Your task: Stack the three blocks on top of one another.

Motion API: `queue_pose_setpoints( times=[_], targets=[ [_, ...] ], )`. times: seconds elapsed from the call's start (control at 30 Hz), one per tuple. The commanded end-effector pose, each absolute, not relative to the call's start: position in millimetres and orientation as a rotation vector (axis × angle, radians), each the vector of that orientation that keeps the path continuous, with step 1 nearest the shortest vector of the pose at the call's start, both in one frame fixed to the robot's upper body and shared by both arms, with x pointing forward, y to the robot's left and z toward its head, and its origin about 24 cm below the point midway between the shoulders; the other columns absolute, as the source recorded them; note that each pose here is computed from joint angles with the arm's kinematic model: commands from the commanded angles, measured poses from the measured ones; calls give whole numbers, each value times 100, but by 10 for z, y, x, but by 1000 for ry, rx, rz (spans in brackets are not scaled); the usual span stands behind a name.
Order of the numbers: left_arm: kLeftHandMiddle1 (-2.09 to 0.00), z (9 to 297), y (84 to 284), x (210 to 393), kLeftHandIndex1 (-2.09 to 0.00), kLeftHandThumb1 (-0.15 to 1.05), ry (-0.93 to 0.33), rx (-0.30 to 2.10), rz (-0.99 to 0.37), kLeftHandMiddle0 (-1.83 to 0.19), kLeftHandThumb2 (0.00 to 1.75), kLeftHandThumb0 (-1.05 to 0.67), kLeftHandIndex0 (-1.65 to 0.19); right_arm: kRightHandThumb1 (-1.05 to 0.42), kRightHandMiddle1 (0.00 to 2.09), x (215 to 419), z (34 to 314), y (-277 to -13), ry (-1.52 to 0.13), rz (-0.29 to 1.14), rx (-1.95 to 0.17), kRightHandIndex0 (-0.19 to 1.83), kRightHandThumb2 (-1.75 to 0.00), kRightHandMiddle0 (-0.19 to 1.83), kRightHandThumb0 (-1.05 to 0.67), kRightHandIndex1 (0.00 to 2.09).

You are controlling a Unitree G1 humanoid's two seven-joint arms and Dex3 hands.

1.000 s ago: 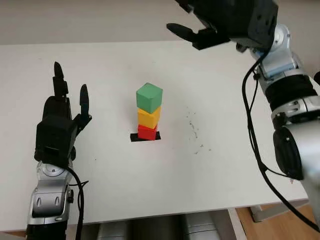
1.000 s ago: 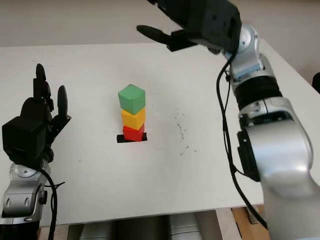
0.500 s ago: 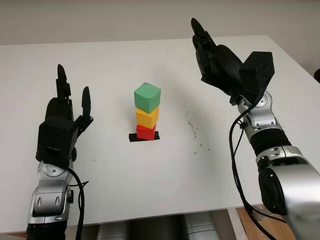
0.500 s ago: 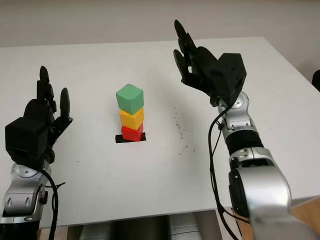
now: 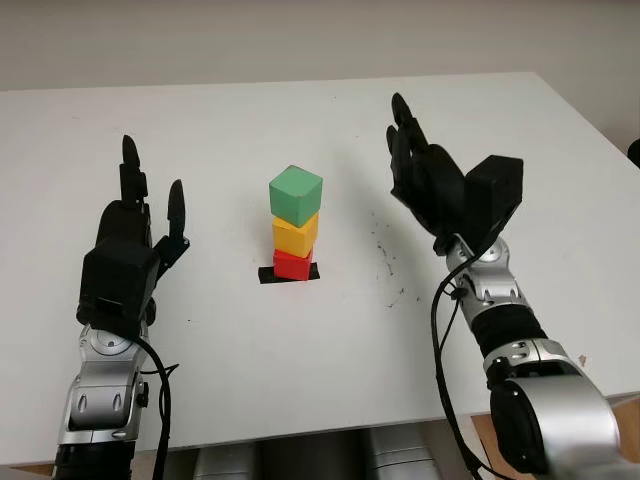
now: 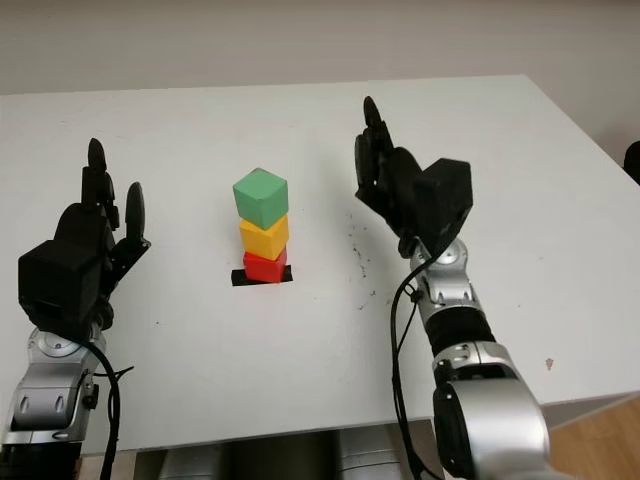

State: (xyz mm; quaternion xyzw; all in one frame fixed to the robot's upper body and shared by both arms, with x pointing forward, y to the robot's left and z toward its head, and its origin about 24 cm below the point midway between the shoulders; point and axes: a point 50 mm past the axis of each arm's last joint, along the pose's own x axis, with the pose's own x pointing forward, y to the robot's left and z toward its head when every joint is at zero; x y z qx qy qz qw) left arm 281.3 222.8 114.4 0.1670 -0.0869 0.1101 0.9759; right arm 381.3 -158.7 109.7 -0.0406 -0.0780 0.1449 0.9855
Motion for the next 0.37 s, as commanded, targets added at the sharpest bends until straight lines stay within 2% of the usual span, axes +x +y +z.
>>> queue_pose_setpoints(
  times=[0.0,0.33],
  targets=[
    [-4,1115,2210,2808,-4,105,-175,338,210,19,72,-79,17,-105,0,3796,1084,-1559,-158,299,-71,-19,-82,-19,-86,0],
    [-5,1046,2129,2768,-4,105,-176,342,170,18,73,-78,17,-105,0,3732,1040,-1533,-119,308,-39,-19,-80,-19,-83,0]
  ],
)
